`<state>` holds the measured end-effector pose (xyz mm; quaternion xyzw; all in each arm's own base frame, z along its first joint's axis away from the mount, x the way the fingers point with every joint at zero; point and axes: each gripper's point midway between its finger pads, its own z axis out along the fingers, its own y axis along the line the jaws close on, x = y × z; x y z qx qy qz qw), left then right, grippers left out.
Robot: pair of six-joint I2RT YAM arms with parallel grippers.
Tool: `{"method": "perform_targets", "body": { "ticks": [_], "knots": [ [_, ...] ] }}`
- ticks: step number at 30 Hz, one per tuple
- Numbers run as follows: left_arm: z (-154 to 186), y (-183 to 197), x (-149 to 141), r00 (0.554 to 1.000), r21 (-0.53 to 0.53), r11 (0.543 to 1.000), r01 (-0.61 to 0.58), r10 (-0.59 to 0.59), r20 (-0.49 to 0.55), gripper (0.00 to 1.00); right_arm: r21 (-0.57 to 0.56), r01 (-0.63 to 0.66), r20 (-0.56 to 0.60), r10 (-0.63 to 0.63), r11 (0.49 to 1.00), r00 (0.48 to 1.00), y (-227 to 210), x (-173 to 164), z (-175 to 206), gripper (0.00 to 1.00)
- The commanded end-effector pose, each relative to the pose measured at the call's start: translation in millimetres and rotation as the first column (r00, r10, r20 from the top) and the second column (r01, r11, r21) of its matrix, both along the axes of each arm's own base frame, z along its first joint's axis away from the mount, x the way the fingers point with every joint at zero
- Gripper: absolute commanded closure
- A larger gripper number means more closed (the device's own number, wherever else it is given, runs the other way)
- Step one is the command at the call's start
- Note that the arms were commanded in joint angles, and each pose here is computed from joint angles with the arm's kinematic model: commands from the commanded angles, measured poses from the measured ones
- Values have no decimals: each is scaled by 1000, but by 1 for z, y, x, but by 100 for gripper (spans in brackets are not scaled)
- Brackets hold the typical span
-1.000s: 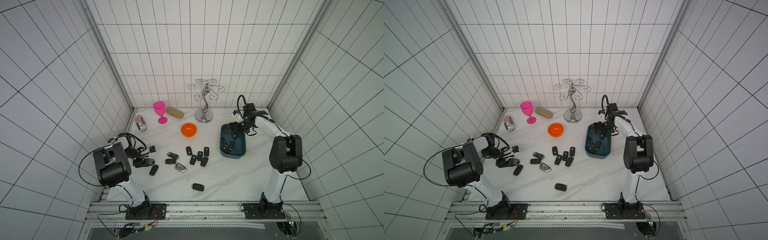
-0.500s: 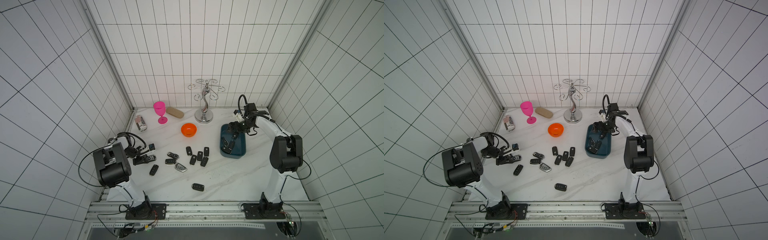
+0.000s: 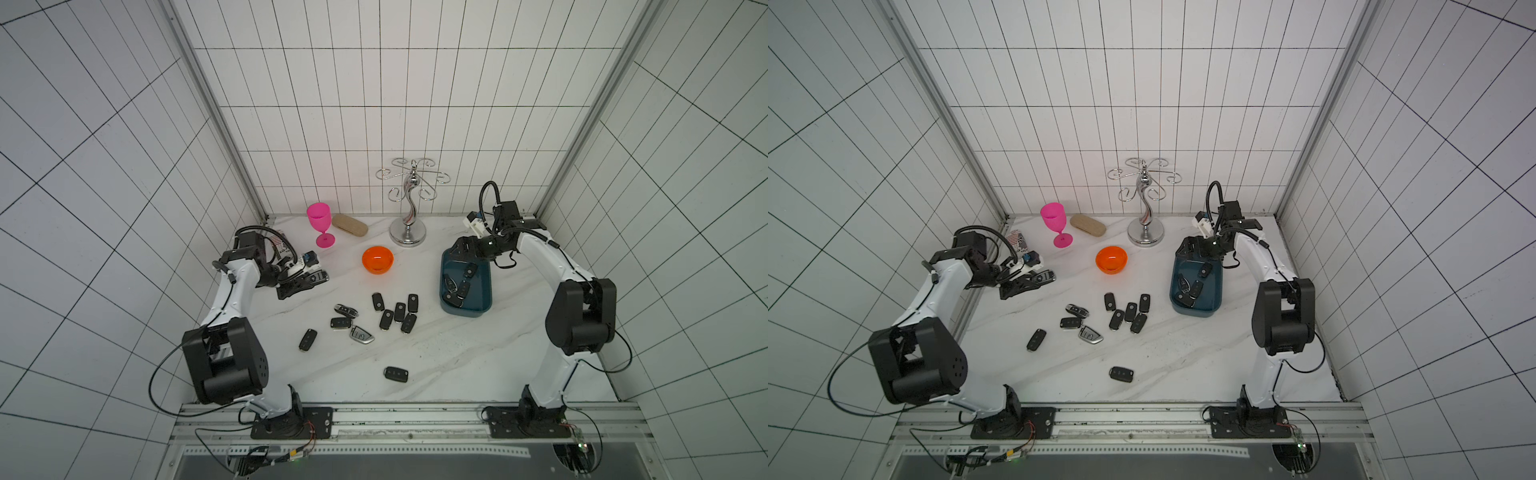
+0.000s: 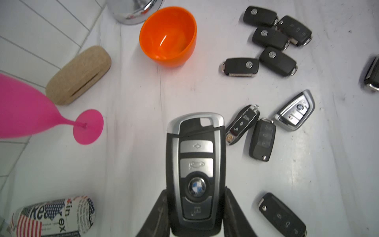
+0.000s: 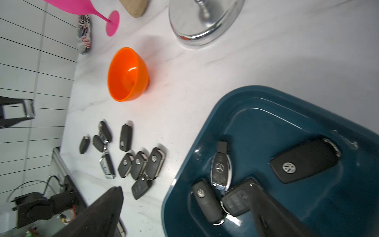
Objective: Place the car key into the storage box
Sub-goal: Pick up the car key from the center of the board, then place the car key in the storage box.
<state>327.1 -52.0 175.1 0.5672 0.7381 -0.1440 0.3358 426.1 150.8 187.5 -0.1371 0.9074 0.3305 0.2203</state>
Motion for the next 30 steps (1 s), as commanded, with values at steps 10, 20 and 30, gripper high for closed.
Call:
{"method": "perform_targets", "body": {
  "ticks": [10, 20, 30],
  "knots": [
    [24, -172, 1, 991, -204, 973, 112, -124, -49, 71, 332, -149, -60, 178, 931, 982, 88, -31, 31, 1],
    [23, -212, 21, 995, -228, 971, 77, -90, -46, 70, 438, -142, -100, 205, 888, 974, 121, -35, 27, 1],
    [16, -226, 34, 998, -182, 982, 47, -53, -29, 70, 452, -168, -123, 248, 876, 961, 141, -48, 20, 6]
  ]
}}
